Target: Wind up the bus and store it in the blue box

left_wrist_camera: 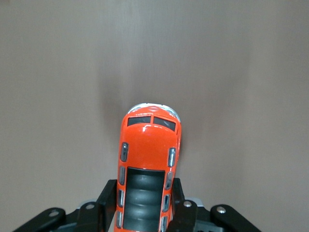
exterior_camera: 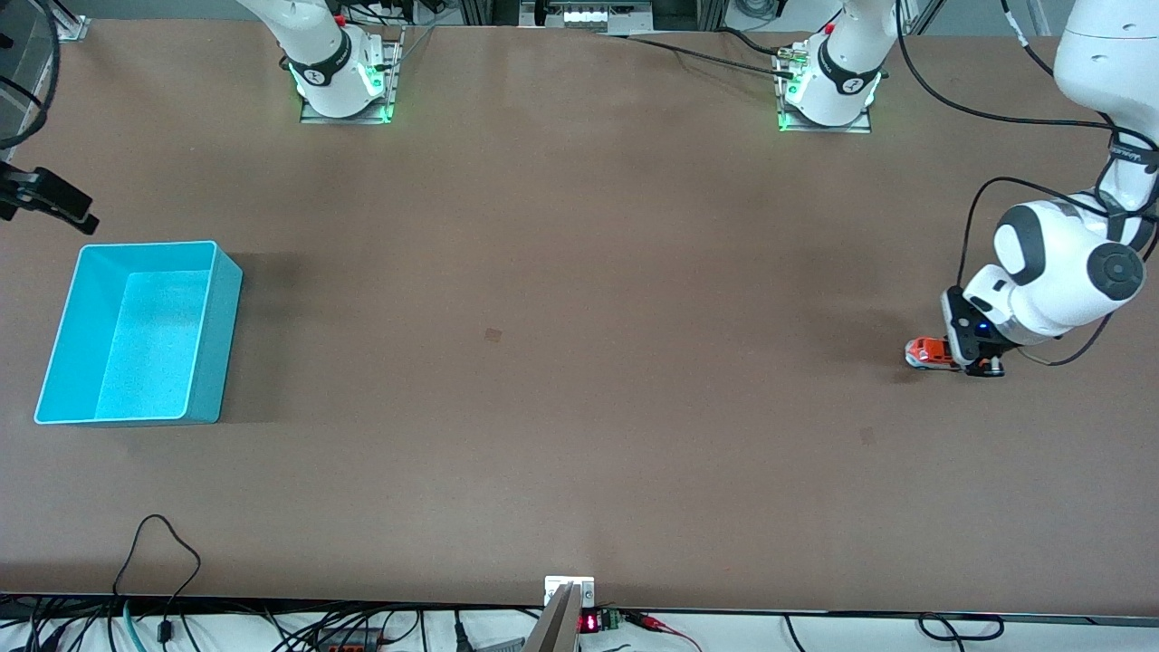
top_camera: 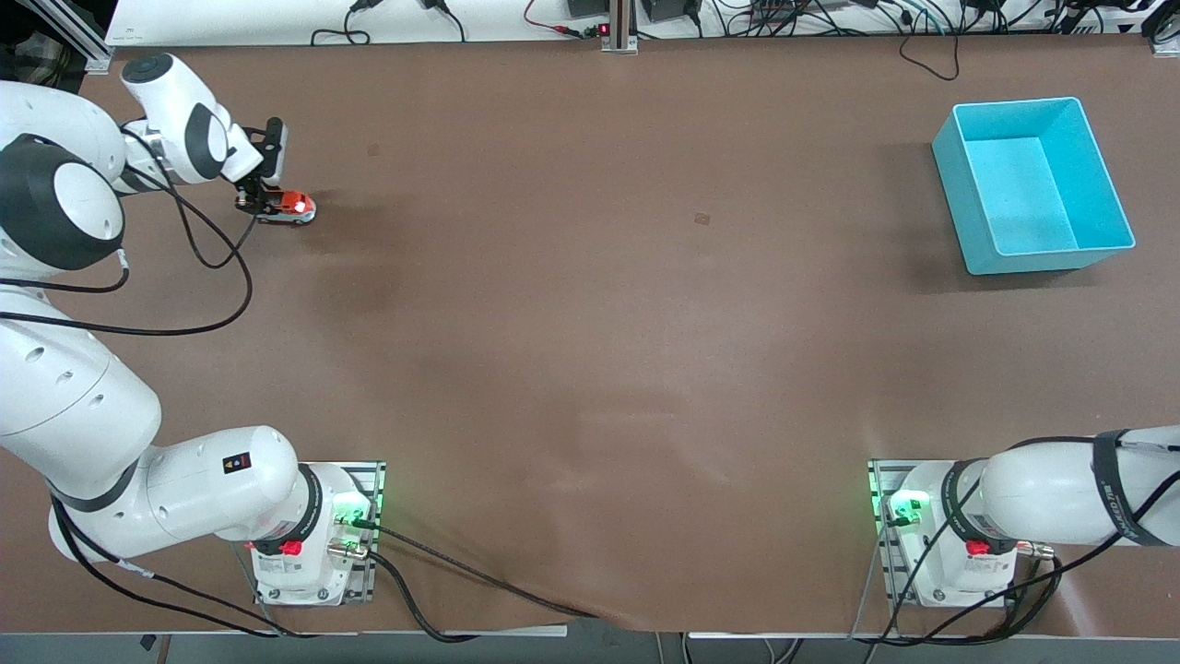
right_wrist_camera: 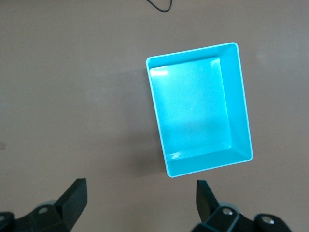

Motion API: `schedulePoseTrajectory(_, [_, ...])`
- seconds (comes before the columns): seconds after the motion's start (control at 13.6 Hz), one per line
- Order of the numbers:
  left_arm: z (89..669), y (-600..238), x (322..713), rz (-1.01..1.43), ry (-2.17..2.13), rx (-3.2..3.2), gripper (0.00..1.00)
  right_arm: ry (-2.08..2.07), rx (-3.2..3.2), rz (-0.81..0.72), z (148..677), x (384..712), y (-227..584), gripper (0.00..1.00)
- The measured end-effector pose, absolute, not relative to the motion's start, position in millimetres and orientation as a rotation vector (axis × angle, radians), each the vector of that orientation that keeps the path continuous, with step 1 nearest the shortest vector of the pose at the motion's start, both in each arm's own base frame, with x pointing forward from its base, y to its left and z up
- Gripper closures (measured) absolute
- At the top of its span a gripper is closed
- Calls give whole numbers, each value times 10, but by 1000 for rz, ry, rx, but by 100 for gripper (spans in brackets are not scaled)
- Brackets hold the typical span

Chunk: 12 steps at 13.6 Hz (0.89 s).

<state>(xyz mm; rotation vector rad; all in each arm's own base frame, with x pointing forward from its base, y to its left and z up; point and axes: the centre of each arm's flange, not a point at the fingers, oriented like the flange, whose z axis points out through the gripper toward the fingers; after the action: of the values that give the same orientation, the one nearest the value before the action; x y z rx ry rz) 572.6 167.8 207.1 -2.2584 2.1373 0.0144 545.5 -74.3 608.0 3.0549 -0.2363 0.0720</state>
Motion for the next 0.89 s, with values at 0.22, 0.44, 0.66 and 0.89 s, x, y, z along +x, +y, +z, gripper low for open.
schedulePoseTrajectory(0.22, [2069,1996,5709,9,2141,-2244,51,-218,3055,66,6085,5435,-830,0])
schedulePoseTrajectory(0.44, [2072,2184,5688,6,2141,-2236,51,-166,3057,38,6071,5423,-770,0])
schedulePoseTrajectory(0.66, [2071,2344,5661,3,2118,-2253,51,-90,3060,-9,5924,5451,-501,0])
schedulePoseTrajectory(0.89, [2070,2357,5659,3,2116,-2254,50,-62,3061,-33,5764,5507,-411,0])
